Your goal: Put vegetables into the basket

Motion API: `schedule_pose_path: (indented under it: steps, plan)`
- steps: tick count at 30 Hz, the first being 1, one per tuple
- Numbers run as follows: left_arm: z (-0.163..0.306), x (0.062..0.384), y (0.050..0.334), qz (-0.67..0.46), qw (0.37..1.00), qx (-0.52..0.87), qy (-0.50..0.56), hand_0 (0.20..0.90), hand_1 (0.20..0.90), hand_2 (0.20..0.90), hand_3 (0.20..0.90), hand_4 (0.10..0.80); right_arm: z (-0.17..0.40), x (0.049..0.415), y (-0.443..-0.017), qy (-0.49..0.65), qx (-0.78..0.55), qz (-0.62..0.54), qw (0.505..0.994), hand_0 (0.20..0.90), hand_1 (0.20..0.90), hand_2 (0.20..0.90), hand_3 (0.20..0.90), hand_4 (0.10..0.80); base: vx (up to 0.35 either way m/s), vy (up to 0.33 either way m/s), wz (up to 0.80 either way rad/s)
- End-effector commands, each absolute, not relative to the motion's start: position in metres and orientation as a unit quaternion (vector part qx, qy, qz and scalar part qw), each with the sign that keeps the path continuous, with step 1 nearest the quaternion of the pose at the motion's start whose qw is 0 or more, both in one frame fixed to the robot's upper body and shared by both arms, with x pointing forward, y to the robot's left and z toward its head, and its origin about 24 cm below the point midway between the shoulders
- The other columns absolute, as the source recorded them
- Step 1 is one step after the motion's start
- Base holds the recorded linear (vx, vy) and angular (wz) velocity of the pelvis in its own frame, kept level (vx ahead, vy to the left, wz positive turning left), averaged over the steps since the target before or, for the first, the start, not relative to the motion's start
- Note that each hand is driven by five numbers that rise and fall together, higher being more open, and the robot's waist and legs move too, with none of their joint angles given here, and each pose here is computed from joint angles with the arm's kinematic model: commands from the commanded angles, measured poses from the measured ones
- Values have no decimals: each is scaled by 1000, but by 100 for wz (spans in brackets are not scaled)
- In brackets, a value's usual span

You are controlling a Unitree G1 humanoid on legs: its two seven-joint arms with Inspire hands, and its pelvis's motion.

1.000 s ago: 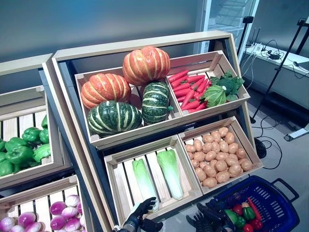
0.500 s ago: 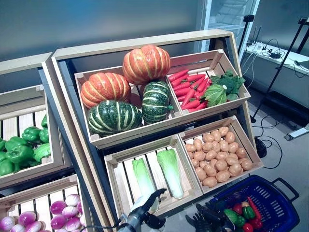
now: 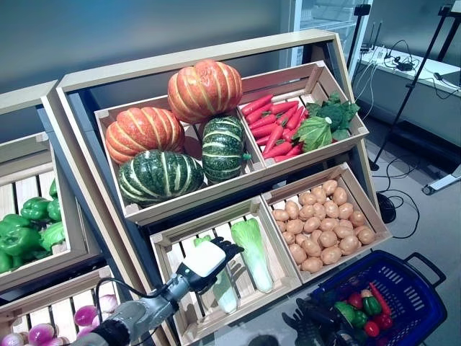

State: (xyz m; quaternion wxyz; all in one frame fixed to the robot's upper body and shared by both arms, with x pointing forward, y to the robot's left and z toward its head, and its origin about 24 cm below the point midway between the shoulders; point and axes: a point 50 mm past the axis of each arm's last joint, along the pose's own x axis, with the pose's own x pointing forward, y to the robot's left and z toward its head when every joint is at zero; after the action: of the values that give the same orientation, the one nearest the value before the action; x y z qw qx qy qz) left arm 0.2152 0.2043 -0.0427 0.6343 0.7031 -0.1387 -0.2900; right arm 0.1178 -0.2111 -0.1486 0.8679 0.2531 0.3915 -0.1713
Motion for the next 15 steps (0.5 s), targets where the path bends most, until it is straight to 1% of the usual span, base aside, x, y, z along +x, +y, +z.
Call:
schedule_pose_path:
  steps: [1,3,5,8,15]
  plan:
    - [7,266,219,-247,553,773,-190,900,900,900,900,800,-131,152,-222,308,264,-188,895,900,900,900,900,800,24,-44,0]
    - [3,265,226,-280,520,790,-164,900,900,900,900,800,-130,152,-229,303,261,-198,895,900,900,900,900,800,19,-53,0]
    - [-1,264,226,-294,505,797,-152,900,900,900,900,800,-128,156,-233,297,259,-203,896,900,900,900,900,800,6,-24,0]
    - [-3,266,228,-302,482,810,-141,900,900,900,900,800,-117,172,-242,269,259,-206,904,900,900,900,900,800,-65,-19,-1]
    - [20,291,236,-276,427,842,-181,900,900,900,900,800,-87,212,-258,195,274,-196,921,900,900,900,900,800,-159,6,3]
